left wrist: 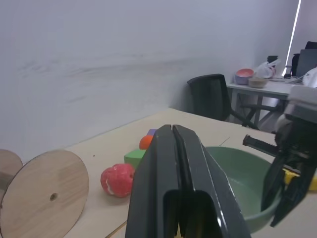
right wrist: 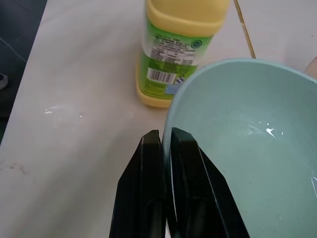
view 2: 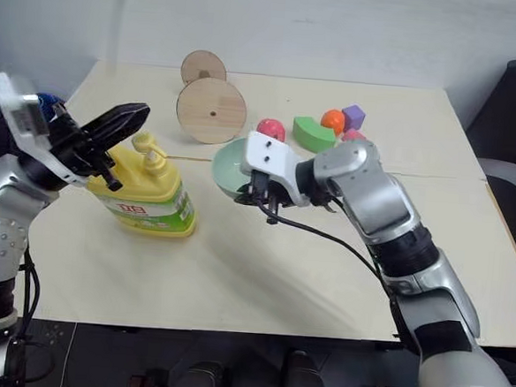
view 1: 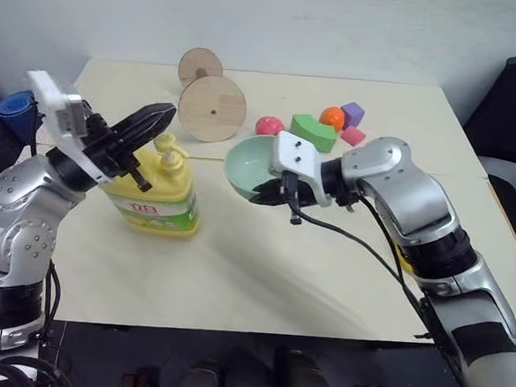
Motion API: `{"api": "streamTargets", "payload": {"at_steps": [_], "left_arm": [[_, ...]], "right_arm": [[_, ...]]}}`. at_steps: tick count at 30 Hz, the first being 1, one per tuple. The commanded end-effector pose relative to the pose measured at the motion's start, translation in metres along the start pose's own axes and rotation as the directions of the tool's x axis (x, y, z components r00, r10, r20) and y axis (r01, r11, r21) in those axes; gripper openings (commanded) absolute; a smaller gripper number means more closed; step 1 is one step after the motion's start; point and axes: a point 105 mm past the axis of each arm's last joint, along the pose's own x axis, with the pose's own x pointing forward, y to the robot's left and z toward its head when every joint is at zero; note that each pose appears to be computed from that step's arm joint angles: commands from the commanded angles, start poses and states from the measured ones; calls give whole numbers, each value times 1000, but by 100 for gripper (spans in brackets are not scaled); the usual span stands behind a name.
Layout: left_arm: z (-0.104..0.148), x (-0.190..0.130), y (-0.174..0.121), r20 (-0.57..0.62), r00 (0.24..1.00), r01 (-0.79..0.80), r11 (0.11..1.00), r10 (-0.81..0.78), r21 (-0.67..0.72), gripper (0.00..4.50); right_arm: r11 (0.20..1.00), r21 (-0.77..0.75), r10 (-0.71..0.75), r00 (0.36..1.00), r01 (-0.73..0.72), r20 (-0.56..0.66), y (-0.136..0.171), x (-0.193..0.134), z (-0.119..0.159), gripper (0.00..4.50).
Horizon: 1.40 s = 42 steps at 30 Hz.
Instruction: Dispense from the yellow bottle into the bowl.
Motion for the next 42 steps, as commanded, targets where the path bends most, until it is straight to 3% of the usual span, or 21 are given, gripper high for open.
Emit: {"api": "streamTargets", "payload": {"at_steps": [1,16,31,38,42], "left_arm": [[-1,5,-2,-25,1000,-1,1000,2,25,3],[-44,7,-7,-213,976,-54,998,45,-37,3],[-104,-21,-21,-399,915,-132,976,53,-172,3],[-113,-28,-19,-420,904,-166,970,77,-180,3],[-101,-23,-18,-354,931,-159,969,84,-188,3]], "right_arm": [[995,-87,54,997,-49,57,14,6,36,0],[988,-100,122,989,-114,85,27,15,60,0],[994,-66,93,982,-83,163,21,17,72,0],[995,-62,88,981,-78,171,21,18,72,0],[995,-64,92,981,-82,172,22,17,69,0]]}}
